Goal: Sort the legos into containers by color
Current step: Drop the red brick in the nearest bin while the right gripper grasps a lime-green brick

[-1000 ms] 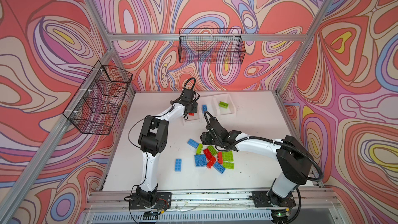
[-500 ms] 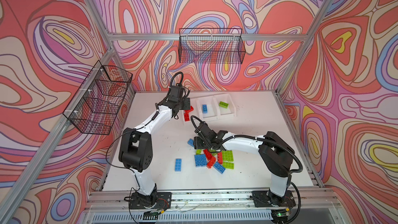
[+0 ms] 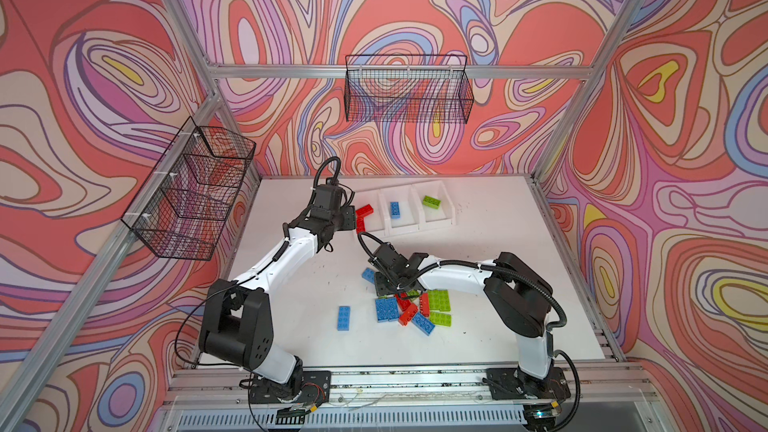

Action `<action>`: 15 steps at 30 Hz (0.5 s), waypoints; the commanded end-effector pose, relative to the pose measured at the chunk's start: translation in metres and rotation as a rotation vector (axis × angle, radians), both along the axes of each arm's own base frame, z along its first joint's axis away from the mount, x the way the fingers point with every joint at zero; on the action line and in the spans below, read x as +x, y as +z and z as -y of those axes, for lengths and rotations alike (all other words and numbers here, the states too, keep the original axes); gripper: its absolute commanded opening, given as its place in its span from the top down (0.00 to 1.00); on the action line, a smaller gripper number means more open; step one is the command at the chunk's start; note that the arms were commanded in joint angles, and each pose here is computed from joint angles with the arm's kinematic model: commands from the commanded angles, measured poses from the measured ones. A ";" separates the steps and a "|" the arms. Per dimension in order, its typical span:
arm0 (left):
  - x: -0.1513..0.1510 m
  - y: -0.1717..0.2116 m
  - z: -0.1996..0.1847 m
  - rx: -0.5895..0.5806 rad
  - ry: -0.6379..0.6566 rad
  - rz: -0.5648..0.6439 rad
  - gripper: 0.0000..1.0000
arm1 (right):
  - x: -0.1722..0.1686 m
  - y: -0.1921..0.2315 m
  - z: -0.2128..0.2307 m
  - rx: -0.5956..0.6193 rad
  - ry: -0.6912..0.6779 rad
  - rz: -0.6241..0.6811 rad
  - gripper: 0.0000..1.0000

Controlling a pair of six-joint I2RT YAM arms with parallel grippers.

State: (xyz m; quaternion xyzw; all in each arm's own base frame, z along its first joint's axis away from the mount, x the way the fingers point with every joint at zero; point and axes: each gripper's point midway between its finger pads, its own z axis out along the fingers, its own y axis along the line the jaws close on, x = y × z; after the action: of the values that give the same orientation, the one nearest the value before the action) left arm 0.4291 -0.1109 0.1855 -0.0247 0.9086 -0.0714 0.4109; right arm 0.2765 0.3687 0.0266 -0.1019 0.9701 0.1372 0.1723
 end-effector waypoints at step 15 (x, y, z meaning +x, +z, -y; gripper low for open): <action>-0.018 0.007 -0.013 0.012 0.017 0.007 0.35 | 0.012 0.025 -0.002 -0.002 -0.026 0.051 0.80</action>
State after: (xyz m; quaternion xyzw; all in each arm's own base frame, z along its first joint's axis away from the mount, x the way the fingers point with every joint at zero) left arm 0.4208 -0.1054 0.1922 -0.0282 0.9053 -0.0706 0.4179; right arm 0.2792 0.3691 0.0320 -0.1016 0.9704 0.1306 0.1760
